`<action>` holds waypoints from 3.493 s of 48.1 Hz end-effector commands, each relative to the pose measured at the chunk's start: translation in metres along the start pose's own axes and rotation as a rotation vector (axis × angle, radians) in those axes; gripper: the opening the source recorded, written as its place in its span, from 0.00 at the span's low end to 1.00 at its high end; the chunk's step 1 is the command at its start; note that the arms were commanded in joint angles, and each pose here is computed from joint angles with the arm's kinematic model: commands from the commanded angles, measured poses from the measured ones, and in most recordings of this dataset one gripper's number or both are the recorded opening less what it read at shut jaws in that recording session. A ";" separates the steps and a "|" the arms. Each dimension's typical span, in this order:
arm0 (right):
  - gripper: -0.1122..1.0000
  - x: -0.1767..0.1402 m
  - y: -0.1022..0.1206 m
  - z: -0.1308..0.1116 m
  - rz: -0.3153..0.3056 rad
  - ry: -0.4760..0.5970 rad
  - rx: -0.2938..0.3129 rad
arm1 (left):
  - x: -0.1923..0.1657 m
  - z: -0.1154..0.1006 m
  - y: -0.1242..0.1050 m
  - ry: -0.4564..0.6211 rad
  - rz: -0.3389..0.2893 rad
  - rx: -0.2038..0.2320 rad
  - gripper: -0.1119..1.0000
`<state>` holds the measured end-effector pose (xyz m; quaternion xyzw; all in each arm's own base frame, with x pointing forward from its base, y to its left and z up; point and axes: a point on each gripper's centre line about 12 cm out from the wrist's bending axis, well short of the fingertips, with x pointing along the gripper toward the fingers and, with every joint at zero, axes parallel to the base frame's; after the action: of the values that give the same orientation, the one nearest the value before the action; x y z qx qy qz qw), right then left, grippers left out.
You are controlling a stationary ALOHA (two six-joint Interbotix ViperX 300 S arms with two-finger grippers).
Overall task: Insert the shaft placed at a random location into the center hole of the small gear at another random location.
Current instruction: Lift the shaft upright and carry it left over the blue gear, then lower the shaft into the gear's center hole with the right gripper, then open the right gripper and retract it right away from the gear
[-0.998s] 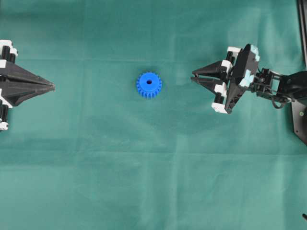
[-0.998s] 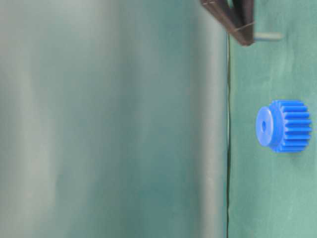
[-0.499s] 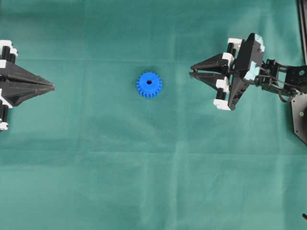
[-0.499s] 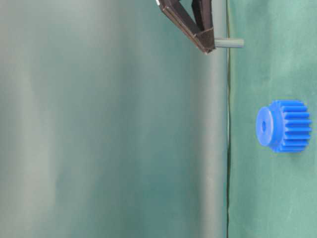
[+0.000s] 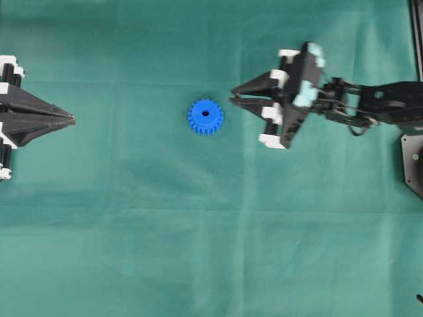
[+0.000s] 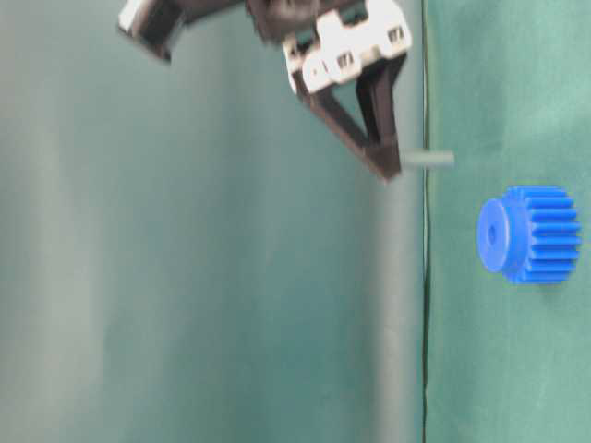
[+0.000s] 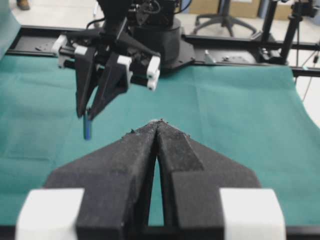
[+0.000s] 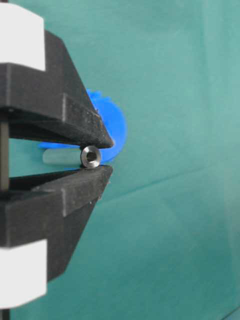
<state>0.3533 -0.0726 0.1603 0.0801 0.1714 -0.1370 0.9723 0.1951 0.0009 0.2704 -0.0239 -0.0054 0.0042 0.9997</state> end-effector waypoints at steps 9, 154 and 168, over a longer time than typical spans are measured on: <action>0.24 0.034 0.021 0.030 0.057 -0.015 -0.047 | 0.001 0.004 0.000 -0.011 -0.001 -0.002 0.10; 0.80 0.053 0.012 -0.007 0.015 0.034 -0.006 | 0.001 0.003 0.000 -0.005 -0.001 -0.002 0.09; 0.78 0.022 0.019 0.046 0.048 -0.047 -0.039 | 0.001 0.003 0.000 -0.008 -0.001 -0.003 0.09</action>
<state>0.3926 -0.0701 0.1655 0.0672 0.1818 -0.1176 0.9740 0.1950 0.0009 0.2691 -0.0246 -0.0015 0.0042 0.9997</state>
